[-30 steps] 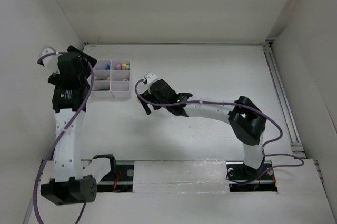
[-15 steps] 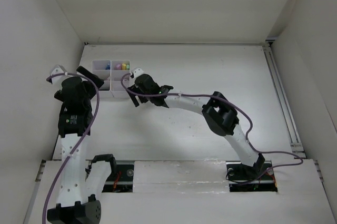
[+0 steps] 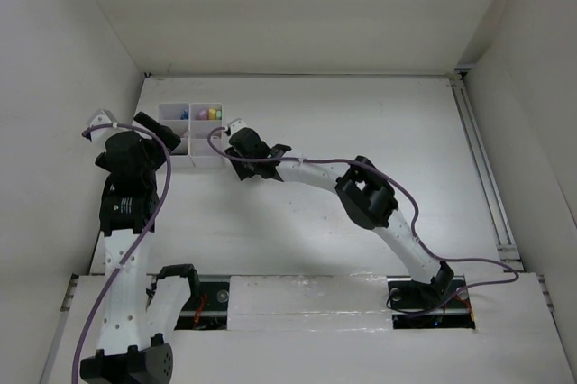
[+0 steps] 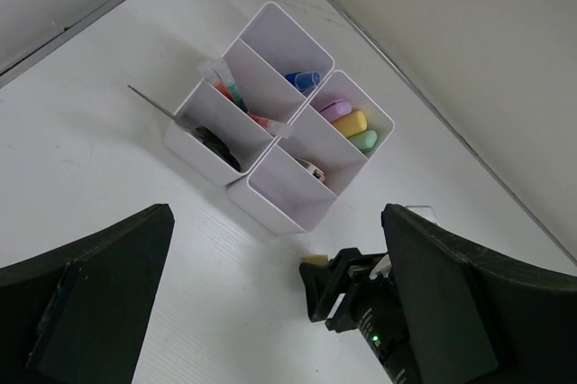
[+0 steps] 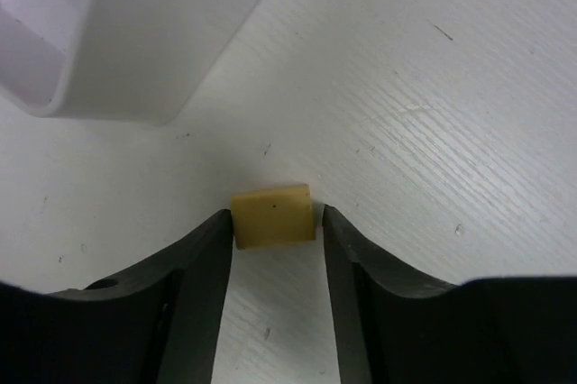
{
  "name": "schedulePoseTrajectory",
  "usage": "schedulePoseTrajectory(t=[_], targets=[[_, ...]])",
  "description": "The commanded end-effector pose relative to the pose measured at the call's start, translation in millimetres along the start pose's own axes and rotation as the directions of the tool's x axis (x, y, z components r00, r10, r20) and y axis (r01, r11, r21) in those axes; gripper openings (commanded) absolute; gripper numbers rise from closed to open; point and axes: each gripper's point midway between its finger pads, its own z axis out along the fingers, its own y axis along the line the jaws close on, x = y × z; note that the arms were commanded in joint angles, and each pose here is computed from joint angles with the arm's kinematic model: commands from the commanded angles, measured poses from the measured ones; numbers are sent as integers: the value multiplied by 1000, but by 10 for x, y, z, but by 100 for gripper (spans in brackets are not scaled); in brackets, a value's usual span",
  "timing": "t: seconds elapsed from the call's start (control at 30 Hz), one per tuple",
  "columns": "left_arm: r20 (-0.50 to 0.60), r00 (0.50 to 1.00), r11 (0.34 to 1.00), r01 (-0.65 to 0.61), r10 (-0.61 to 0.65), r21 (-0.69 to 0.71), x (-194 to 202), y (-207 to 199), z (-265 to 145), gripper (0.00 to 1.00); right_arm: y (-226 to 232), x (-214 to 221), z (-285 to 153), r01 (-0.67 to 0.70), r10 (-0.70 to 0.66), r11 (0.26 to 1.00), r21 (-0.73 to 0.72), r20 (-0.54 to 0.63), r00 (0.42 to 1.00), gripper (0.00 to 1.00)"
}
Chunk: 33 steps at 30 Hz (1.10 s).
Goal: Sort the stationery into containers
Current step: Pick up the stationery from the center of the board.
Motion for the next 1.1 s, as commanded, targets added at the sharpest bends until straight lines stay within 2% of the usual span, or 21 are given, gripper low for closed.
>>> schedulePoseTrajectory(t=[0.0, 0.03, 0.13, 0.17, 0.27, 0.33, 0.4, 0.47, 0.5, 0.53, 0.57, 0.6, 0.7, 0.8, 1.0, 1.07], targets=[[37, 999, 999, -8, 6, 42, -99, -76, -28, 100, 30, -2, 7, -20, 20, 1000, 3, -9, 1000, 48], [37, 999, 999, -8, 6, 42, -99, -76, -28, 100, 22, 47, 16, -18, 18, 1000, 5, -19, 1000, 39], [37, 999, 999, -8, 6, 42, -99, -76, -28, 100, 11, -21, -48, -31, 31, 999, 11, -5, 1000, 30], [37, 999, 999, -8, 6, 42, -99, -76, -28, 100, -9, 33, -84, -28, 28, 999, 14, -18, 999, 22], [37, 999, 999, -8, 6, 42, -99, -76, -28, 100, -46, 136, -169, -35, 36, 999, 18, -32, 999, 8], [22, 1000, 998, -17, 16, 68, -72, -126, -11, 100, -52, -4, -339, -45, 45, 999, 8, 8, 999, 0], [5, 999, 994, -37, 37, 99, -42, -186, 12, 100, -93, -64, -569, -39, 39, 999, 2, 31, 999, 0], [-75, 995, 982, -58, 72, 180, 145, -314, 70, 100, -39, -200, -749, -14, 19, 998, -54, 89, 996, 0], [-98, 991, 972, -64, 88, 226, 194, -399, 87, 100, -46, -81, -810, 7, -1, 997, -72, 79, 997, 0], [-142, 983, 961, -79, 120, 267, 317, -442, 118, 100, -16, -285, -1031, 43, -28, 993, -106, 140, 990, 0], [-231, 961, 932, -64, 154, 356, 517, -580, 125, 100, 38, -378, -1122, 69, -42, 987, -144, 182, 982, 0], [-278, 944, 916, -55, 177, 398, 647, -625, 136, 100, 166, -403, -1226, 104, -59, 969, -223, 200, 978, 0], [-409, 876, 841, 8, 255, 541, 972, -819, 89, 100, 276, -513, -1498, 201, -117, 933, -299, 276, 954, 0], [-462, 834, 773, 70, 301, 631, 1119, -989, -64, 100, 330, -641, -1681, 245, -139, 919, -308, 329, 934, 0], [-448, 821, 659, 121, 354, 743, 1199, -1140, -308, 100, 370, -806, -1942, 287, -127, 900, -327, 432, 893, 0], [-461, 804, 604, 166, 374, 779, 1228, -1196, -430, 94, 430, -913, -2040, 304, -113, 886, -349, 474, 873, 0]])
